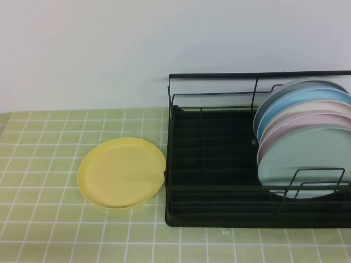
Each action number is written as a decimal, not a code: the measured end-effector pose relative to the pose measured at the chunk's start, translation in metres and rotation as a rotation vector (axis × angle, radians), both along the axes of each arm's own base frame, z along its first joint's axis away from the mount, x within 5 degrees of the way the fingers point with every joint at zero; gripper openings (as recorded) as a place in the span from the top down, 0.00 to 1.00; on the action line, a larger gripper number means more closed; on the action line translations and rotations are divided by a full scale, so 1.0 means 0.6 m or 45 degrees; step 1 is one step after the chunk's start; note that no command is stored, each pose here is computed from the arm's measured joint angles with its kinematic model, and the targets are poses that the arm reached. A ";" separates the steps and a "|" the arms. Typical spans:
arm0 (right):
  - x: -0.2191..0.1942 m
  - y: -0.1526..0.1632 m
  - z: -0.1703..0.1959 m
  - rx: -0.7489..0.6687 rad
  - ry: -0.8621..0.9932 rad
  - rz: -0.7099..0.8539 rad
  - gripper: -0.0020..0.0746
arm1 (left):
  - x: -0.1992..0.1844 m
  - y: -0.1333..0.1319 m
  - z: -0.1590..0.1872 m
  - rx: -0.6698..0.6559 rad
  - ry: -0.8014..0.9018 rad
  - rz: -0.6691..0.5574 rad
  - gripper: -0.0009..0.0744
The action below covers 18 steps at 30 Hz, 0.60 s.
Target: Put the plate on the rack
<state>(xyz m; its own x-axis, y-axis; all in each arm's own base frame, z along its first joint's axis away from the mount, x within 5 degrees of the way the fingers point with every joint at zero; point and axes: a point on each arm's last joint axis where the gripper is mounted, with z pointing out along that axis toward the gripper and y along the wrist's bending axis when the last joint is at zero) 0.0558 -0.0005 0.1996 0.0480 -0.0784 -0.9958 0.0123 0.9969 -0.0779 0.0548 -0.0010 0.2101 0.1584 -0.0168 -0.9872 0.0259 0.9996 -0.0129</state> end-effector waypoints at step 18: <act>-0.006 0.000 0.036 -0.012 -0.306 -0.004 0.96 | -0.030 0.010 0.069 -0.045 -0.643 0.073 0.99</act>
